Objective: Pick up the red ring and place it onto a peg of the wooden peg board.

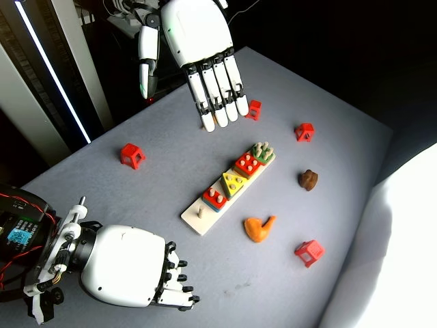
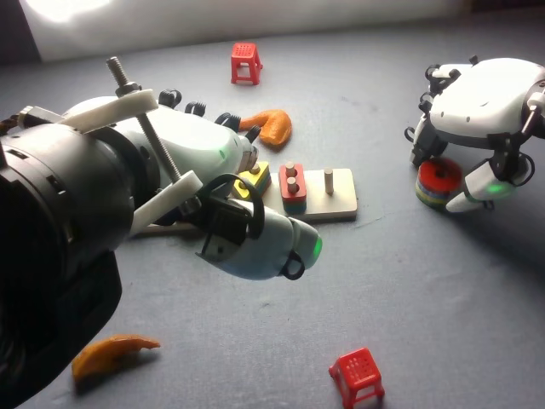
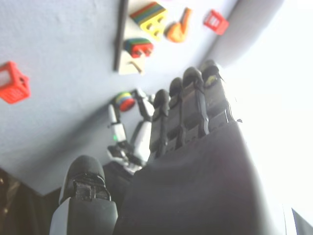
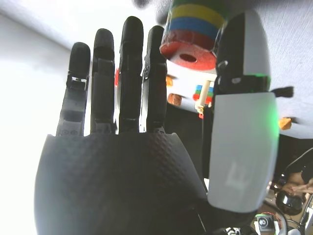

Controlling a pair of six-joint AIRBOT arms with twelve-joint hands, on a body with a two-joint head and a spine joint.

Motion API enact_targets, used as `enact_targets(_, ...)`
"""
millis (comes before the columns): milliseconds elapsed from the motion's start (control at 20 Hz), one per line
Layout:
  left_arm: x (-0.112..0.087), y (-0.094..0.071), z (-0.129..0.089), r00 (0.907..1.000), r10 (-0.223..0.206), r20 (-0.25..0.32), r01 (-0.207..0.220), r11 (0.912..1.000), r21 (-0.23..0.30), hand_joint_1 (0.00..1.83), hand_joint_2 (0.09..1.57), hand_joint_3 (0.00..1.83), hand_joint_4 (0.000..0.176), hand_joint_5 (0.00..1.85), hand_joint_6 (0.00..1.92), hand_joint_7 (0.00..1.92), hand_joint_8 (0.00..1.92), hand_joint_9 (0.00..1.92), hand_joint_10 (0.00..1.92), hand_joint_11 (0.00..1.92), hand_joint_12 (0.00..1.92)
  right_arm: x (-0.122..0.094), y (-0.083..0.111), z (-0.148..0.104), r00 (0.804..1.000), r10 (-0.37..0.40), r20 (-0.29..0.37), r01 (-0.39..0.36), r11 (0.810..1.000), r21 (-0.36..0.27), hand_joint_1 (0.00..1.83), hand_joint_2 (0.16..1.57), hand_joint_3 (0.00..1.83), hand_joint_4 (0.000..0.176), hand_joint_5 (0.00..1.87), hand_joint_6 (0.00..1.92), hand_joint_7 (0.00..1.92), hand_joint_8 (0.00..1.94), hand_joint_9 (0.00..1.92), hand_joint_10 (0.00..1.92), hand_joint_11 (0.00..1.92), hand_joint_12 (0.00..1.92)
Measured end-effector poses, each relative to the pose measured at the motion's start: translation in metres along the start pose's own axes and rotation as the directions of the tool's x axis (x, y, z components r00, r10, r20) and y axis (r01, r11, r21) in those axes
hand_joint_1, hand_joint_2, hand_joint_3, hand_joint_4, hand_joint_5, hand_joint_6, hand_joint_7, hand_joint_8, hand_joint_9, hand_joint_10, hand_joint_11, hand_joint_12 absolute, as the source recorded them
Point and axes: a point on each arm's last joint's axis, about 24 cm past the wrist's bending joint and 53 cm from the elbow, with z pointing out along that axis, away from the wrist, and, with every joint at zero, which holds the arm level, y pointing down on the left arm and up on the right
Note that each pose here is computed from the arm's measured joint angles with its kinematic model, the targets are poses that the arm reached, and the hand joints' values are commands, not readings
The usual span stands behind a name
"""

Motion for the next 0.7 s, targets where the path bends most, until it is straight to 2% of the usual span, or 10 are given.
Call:
enact_targets(100, -0.0002, 0.0, 0.0, 1.0, -0.006, 0.001, 0.006, 1.0, 0.0, 0.0, 1.17, 0.0, 0.0, 0.17, 0.0, 0.12, 0.0, 0.09, 0.0, 0.0, 0.15, 0.0, 0.0002, 0.0001, 1.0, 0.0, 0.0, 0.0, 1.0, 0.0, 1.06, 0.93, 0.01, 0.0, 1.04, 0.08, 1.14, 0.07, 0.38, 0.0, 0.0, 0.0)
enact_targets(150, -0.0007, -0.0002, 0.0, 1.0, -0.009, 0.003, 0.009, 1.0, 0.001, 0.0, 1.17, 0.0, 0.0, 0.19, 0.0, 0.14, 0.0, 0.1, 0.0, 0.0, 0.18, -0.0001, 0.0004, 0.0002, 1.0, -0.001, 0.001, 0.001, 1.0, -0.001, 1.23, 0.98, 0.0, 0.0, 1.13, 0.51, 1.44, 0.05, 0.42, 0.02, 0.0, 0.0)
enact_targets(200, -0.0008, -0.0002, 0.0, 0.9999, -0.012, 0.003, 0.012, 0.9999, 0.001, 0.0, 1.17, 0.0, 0.0, 0.18, 0.0, 0.13, 0.0, 0.1, 0.0, 0.0, 0.17, -0.0002, 0.0004, 0.0002, 1.0, 0.002, 0.002, -0.002, 1.0, -0.001, 1.29, 0.98, 0.03, 0.0, 1.15, 0.54, 1.39, 0.39, 0.49, 0.0, 0.0, 0.0)
enact_targets(250, -0.0008, -0.0002, 0.0, 0.9999, -0.013, 0.003, 0.013, 0.9999, 0.001, 0.0, 1.17, 0.0, 0.0, 0.18, 0.0, 0.13, 0.0, 0.1, 0.0, 0.0, 0.17, -0.0004, 0.0001, 0.0001, 1.0, 0.002, 0.002, -0.002, 1.0, 0.0, 1.29, 1.02, 0.0, 0.0, 1.1, 0.66, 1.33, 0.55, 0.51, 0.0, 0.0, 0.0)
enact_targets(350, -0.0008, -0.0002, 0.0, 0.9999, -0.013, 0.003, 0.013, 0.9999, 0.001, 0.0, 1.17, 0.0, 0.0, 0.15, 0.0, 0.11, 0.0, 0.07, 0.0, 0.0, 0.1, -0.0008, 0.0001, 0.0001, 1.0, 0.002, 0.004, -0.002, 1.0, 0.0, 1.26, 1.05, 0.01, 0.0, 1.0, 0.89, 1.24, 0.68, 0.53, 0.0, 0.0, 0.0)
enact_targets(400, -0.0008, -0.0002, 0.0, 0.9999, -0.013, 0.003, 0.013, 0.9999, 0.001, 0.0, 1.18, 0.0, 0.0, 0.16, 0.0, 0.11, 0.0, 0.08, 0.0, 0.0, 0.12, -0.0007, 0.0001, 0.0001, 1.0, 0.002, 0.003, -0.002, 1.0, 0.0, 1.26, 1.06, 0.01, 0.0, 1.0, 0.89, 1.22, 0.72, 0.53, 0.01, 0.0, 0.0)
enact_targets(450, -0.0009, -0.0002, 0.0, 0.9999, -0.013, 0.004, 0.013, 0.9999, 0.001, 0.0, 1.18, 0.0, 0.0, 0.17, 0.0, 0.12, 0.0, 0.09, 0.0, 0.0, 0.15, -0.0008, 0.0001, 0.0001, 1.0, 0.002, 0.004, -0.002, 1.0, 0.0, 1.24, 1.07, 0.01, 0.0, 0.99, 0.99, 1.16, 0.74, 0.54, 0.01, 0.0, 0.0)
enact_targets(550, -0.0009, -0.0002, 0.0, 0.9999, -0.013, 0.004, 0.013, 0.9999, 0.001, 0.0, 1.18, 0.0, 0.0, 0.17, 0.0, 0.13, 0.0, 0.08, 0.0, 0.0, 0.1, -0.0008, 0.0003, 0.0002, 1.0, 0.001, 0.004, -0.001, 1.0, 0.0, 1.26, 1.07, 0.0, 0.0, 0.97, 0.93, 1.19, 0.76, 0.56, 0.01, 0.0, 0.0)
enact_targets(600, -0.001, -0.0002, 0.0, 0.9999, -0.013, 0.004, 0.013, 0.9999, 0.001, 0.0, 1.18, 0.0, 0.0, 0.18, 0.0, 0.13, 0.0, 0.09, 0.0, 0.0, 0.12, -0.0008, 0.0001, 0.0001, 1.0, 0.001, 0.004, -0.001, 1.0, 0.0, 1.25, 1.08, 0.0, 0.0, 1.0, 1.03, 1.12, 0.72, 0.56, 0.01, 0.0, 0.0)
enact_targets(700, -0.0013, -0.0002, 0.0, 0.9999, -0.012, 0.005, 0.012, 0.9999, 0.001, 0.0, 1.18, 0.0, 0.0, 0.15, 0.0, 0.1, 0.0, 0.07, 0.0, 0.0, 0.07, -0.0015, 0.0007, 0.0003, 1.0, 0.0, 0.003, 0.0, 1.0, -0.001, 1.24, 1.08, 0.0, 0.0, 1.0, 1.04, 1.13, 0.69, 0.55, 0.01, 0.0, 0.0)
